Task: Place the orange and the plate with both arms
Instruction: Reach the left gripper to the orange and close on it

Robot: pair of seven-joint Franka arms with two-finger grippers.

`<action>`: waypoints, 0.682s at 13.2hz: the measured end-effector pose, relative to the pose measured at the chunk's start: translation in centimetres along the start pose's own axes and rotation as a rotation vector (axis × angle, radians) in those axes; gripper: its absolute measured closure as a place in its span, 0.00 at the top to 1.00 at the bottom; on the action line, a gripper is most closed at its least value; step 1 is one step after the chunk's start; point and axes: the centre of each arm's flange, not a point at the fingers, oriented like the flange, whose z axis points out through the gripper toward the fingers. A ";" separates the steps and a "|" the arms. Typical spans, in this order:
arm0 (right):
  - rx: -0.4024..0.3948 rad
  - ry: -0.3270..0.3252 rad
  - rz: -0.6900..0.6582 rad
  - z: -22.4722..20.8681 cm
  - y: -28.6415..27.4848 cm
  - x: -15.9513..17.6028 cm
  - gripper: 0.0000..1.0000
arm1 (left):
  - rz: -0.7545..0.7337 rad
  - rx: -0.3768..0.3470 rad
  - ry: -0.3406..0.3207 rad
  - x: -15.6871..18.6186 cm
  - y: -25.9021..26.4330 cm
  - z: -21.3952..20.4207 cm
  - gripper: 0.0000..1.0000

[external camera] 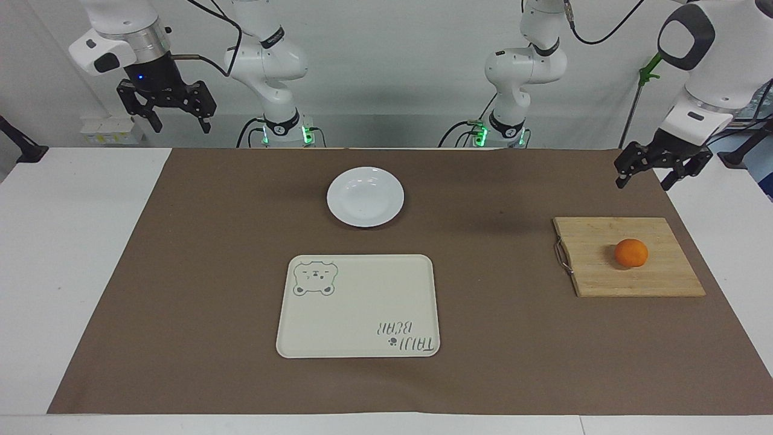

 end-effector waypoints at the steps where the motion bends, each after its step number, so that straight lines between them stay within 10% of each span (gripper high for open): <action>1: 0.021 -0.001 -0.001 0.1 -0.2 0.0 1.00 | 0.000 0.003 0.000 -0.1 -1.5 1.6 1.00; 9: 0.132 -0.029 -0.047 1.1 -1.3 -0.4 1.00 | 0.017 0.030 0.029 0.7 -7.5 12.6 1.00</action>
